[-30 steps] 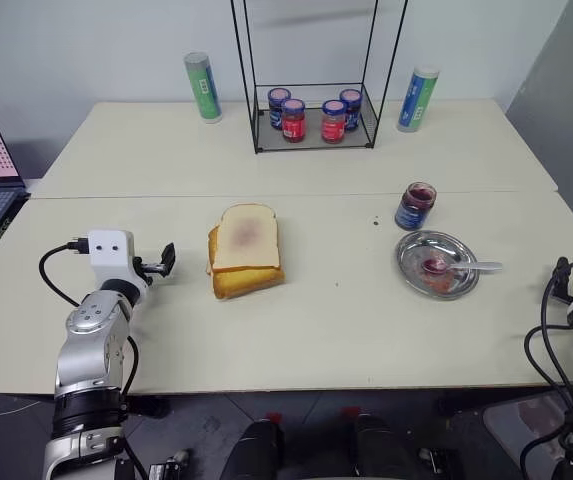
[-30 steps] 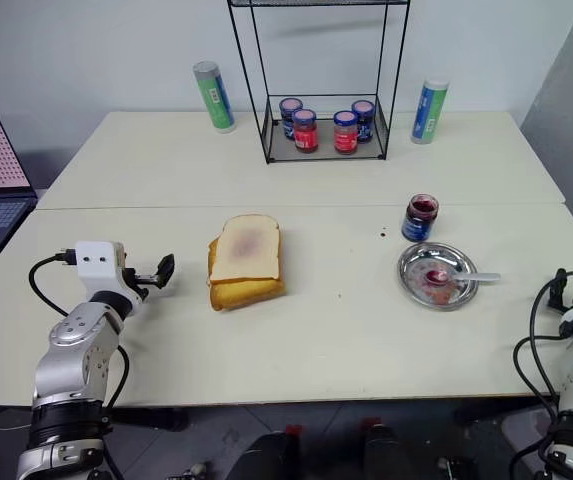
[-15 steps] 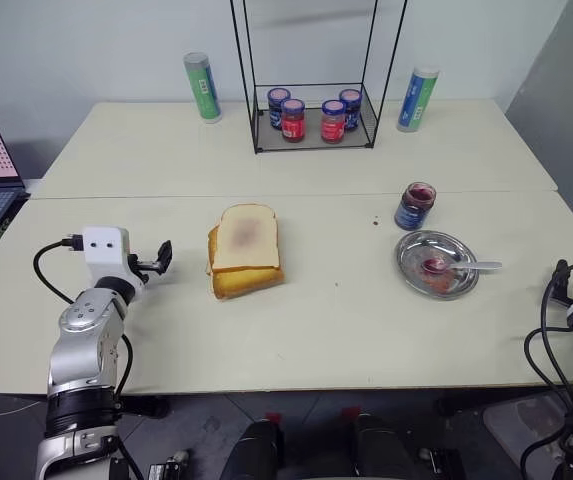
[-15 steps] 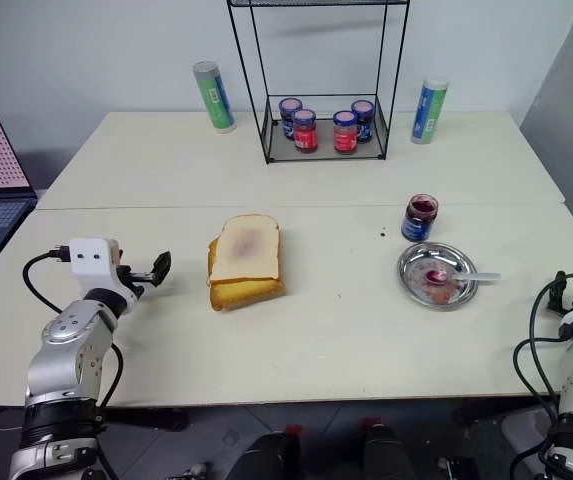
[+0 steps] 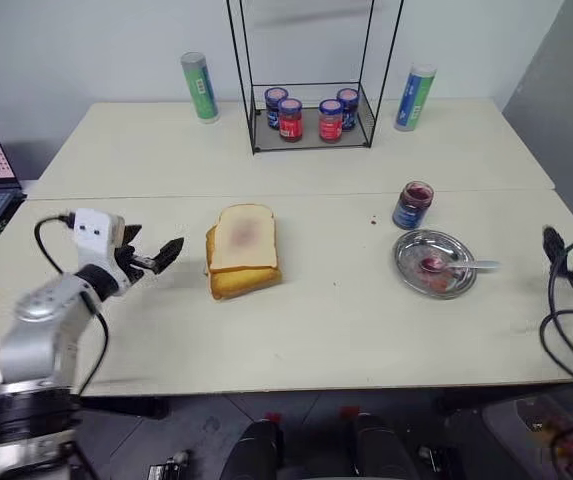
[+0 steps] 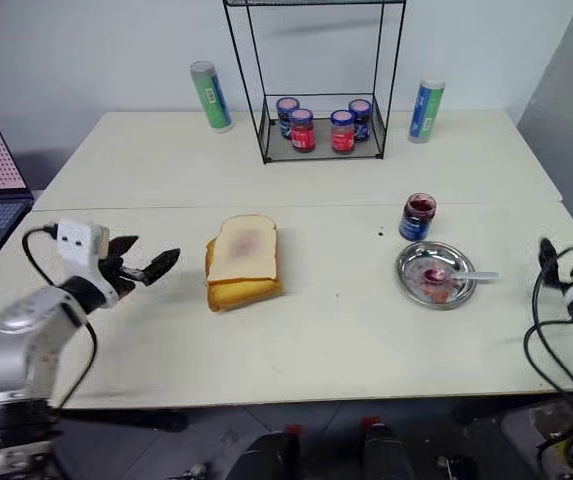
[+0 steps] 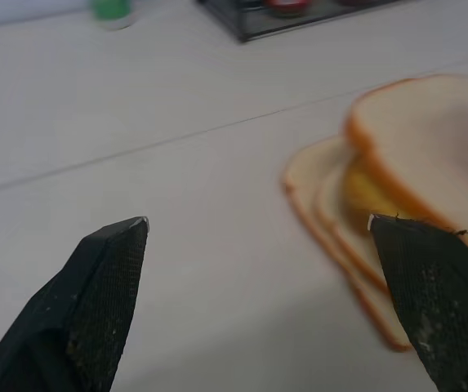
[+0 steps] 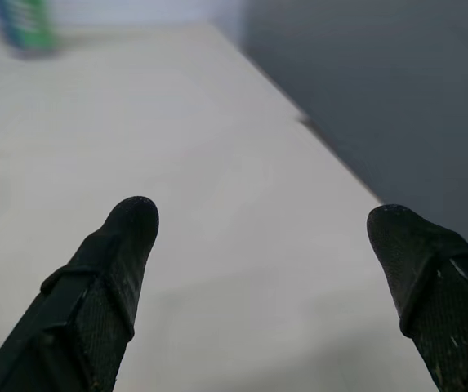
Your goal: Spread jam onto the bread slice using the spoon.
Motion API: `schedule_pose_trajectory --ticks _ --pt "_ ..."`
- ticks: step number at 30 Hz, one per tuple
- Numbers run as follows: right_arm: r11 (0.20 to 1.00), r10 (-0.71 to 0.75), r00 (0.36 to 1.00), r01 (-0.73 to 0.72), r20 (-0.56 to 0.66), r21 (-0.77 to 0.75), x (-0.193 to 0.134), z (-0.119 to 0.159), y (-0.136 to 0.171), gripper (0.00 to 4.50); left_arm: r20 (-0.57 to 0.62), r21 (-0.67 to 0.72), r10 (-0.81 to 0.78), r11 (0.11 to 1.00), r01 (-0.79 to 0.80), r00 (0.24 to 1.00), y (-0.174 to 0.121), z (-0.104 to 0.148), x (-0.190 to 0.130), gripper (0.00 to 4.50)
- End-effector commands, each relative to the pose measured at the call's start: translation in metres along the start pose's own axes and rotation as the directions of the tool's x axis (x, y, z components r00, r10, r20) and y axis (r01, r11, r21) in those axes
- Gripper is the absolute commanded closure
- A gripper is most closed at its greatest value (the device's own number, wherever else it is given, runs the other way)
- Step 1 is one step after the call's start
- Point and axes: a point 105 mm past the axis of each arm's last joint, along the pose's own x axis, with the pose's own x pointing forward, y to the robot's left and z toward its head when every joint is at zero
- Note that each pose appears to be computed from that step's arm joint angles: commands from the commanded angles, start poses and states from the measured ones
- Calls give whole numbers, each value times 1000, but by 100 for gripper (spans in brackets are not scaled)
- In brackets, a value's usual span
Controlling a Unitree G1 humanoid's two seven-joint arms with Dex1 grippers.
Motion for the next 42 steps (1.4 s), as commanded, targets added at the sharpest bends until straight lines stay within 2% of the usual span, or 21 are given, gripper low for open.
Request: schedule_pose_trajectory --ticks 1,2,4,5,7,9,13,23,26,28,30,32,39,42 --pt "906 419 907 -415 -33 90 -12 29 71 3 -48 78 -240 967 243 970 -31 14 6 0" --pt "844 533 843 -525 -69 106 -21 30 92 3 -66 99 -285 952 291 956 -37 15 11 0" --pt "683 731 668 -714 -142 156 -46 26 136 3 -115 146 -374 910 388 920 -51 14 21 0" --pt "608 793 585 -771 -167 186 -57 23 153 3 -136 165 -397 894 416 908 -55 11 27 0" --pt "517 855 483 -825 -190 229 -72 20 173 3 -160 190 -417 877 442 895 -58 6 35 0" --pt "446 893 404 -855 -200 263 -83 16 188 3 -178 213 -421 866 453 889 -57 2 44 0" --pt "367 925 314 -881 -212 298 -96 12 202 3 -197 222 -445 848 482 874 -57 -3 52 0" --pt "370 926 324 -881 -193 294 -92 10 208 3 -281 297 -463 791 535 841 -54 -17 57 0" --pt "371 926 327 -881 -189 292 -91 9 209 0 -260 294 -465 796 528 846 -54 -15 59 42" --pt "372 926 329 -882 -188 290 -91 9 209 0 -244 291 -464 803 521 852 -54 -13 61 94" --pt "373 925 329 -881 -190 291 -90 8 209 0 -241 293 -461 804 517 854 -54 -13 62 118" --pt "377 923 331 -880 -195 291 -91 7 208 0 -238 296 -459 805 514 856 -53 -12 63 168" --pt "395 916 349 -870 -198 294 -89 4 204 0 -212 309 -458 807 504 863 -54 -6 65 281" --pt "421 905 376 -861 -198 285 -86 3 201 0 -172 322 -458 811 489 872 -54 5 68 353"
